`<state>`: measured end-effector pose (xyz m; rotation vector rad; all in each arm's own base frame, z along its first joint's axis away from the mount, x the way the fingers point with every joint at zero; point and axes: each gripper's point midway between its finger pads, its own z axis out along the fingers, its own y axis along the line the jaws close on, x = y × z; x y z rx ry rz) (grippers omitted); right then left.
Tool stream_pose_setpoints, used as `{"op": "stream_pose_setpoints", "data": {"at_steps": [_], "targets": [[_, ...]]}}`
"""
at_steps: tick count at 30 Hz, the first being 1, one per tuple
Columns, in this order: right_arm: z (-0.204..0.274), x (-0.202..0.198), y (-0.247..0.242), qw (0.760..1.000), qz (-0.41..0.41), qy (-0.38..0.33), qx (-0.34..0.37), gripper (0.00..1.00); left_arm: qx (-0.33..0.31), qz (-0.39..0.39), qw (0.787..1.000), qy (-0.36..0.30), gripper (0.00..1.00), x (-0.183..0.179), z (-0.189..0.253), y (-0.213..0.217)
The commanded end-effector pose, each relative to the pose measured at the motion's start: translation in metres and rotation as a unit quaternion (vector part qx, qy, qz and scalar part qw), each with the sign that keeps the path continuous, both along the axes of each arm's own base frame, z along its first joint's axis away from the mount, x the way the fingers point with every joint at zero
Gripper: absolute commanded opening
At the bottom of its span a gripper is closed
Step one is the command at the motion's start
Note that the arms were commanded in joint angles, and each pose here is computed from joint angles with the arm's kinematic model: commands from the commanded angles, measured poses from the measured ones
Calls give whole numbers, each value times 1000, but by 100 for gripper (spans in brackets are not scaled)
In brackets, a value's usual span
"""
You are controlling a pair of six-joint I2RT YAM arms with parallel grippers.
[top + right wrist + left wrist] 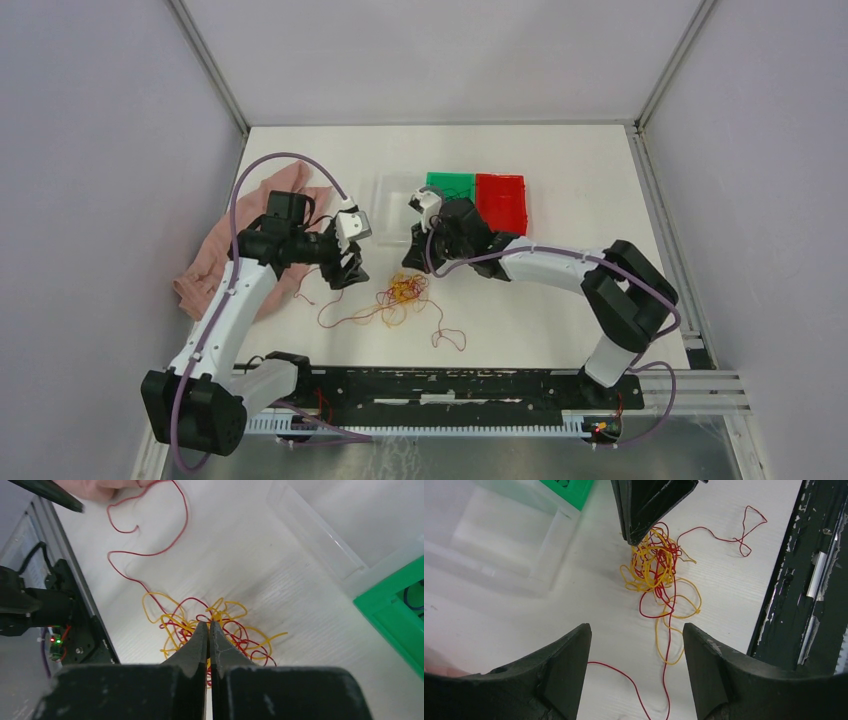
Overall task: Untangle the cables
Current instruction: Untie the cable.
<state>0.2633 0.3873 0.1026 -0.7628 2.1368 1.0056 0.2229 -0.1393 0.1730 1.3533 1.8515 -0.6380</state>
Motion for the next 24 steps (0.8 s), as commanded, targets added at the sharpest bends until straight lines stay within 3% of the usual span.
{"op": "stream_pose_setpoints", "data": {"at_steps": [1,12,18,24], "targets": [[100,3,14,991,12,-62,116,1,-36,-31,998,-29,74,-2,16,-11],[182,-28,23,963,48,-45,261,1,-95,-27,990,-105,73,9,41,-24],[187,-34,24,960,53,-48,272,0,-116,-25,989,-85,70,5,45,-29],[185,-28,20,964,33,-60,259,0,-108,-107,987,-48,69,-37,39,-32]]}}
